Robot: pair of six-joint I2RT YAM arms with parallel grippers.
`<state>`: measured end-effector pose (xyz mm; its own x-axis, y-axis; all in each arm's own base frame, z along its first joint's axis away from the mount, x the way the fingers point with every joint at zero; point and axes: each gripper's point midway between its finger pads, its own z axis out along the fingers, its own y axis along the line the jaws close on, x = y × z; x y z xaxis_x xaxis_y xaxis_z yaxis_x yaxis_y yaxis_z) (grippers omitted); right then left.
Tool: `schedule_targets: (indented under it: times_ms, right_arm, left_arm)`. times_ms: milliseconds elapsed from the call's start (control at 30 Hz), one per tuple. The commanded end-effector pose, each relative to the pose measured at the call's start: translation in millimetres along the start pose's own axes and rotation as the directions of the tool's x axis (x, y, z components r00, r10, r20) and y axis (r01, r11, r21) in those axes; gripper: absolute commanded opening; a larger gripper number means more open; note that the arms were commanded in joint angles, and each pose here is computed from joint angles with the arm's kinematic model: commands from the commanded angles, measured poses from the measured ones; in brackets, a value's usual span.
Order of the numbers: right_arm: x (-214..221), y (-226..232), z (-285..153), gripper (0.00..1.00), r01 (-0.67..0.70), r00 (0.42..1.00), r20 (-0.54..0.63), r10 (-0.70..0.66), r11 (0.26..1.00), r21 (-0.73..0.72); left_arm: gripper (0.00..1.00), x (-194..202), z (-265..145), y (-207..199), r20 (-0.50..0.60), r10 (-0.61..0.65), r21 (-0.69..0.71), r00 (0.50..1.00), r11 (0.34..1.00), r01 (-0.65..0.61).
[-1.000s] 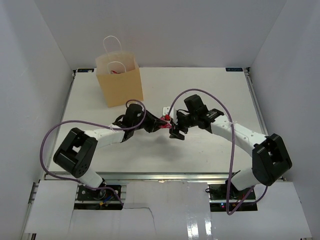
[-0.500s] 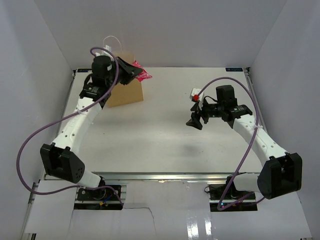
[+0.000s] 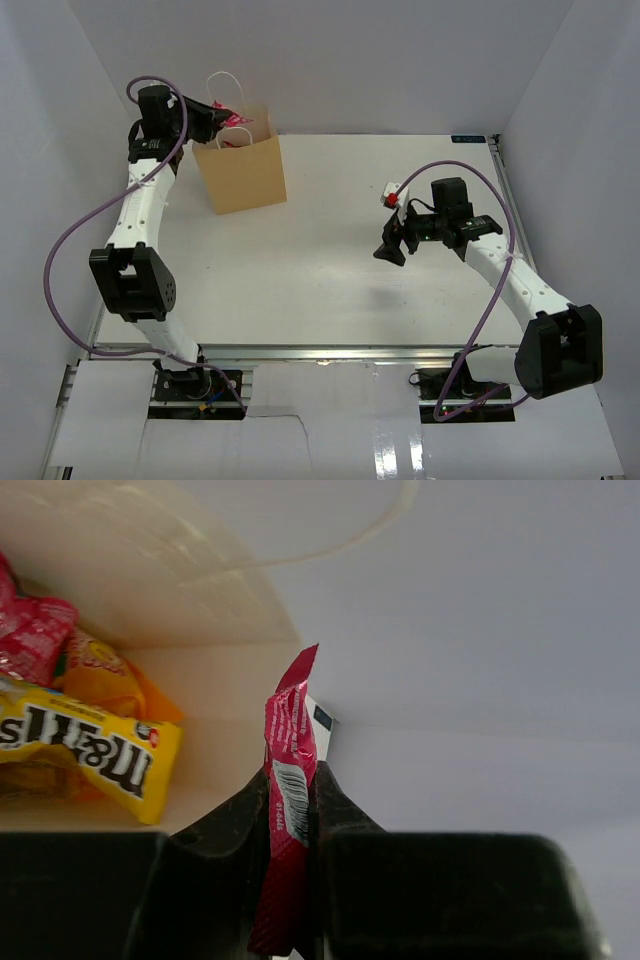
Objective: Place the snacks into the paper bag
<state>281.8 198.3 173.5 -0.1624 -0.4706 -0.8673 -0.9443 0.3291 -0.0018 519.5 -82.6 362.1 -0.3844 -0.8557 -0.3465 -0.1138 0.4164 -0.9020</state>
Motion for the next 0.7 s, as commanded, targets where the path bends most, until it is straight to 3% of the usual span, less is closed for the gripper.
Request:
schedule_targets:
  times_ms: [0,100,233,333,500,667]
  right_arm:
    - [-10.4,-5.1,-6.7,0.84,0.019,0.999,0.031,-0.021,0.999,0.04]
    - [-7.7,-6.3,-7.1,0.84,0.012,1.0,0.026,-0.014,0.999,0.046]
    - [-5.1,-9.2,-7.0,0.84,-0.005,1.0,0.016,0.004,0.998,0.058]
    - [-5.7,-14.4,-9.0,0.84,-0.018,1.0,0.009,0.018,0.996,0.085]
    - [-7.7,-28.5,-17.1,0.86,-0.066,0.998,-0.004,0.068,0.983,0.17]
    - [-7.6,-41.8,-28.9,0.95,-0.092,0.995,-0.01,0.098,0.962,0.256]
  left_arm:
    - [0.1,-6.5,-7.7,-6.0,-0.029,-0.054,0.017,0.998,0.998,0.055]
    - [0.24,-9.6,-8.5,-6.6,-0.021,-0.049,0.019,0.999,0.999,0.049]
    - [0.55,-15.2,-14.1,-15.7,-0.009,-0.018,0.042,1.0,0.999,0.018]
    - [0.71,-25.8,-24.4,-29.3,0.031,0.031,0.066,0.999,0.997,-0.033]
    - [0.83,-43.8,-48.9,-54.0,0.12,0.156,0.095,0.98,0.981,-0.168]
    - [0.95,-60.1,-83.4,-71.1,0.243,0.323,0.064,0.915,0.936,-0.347]
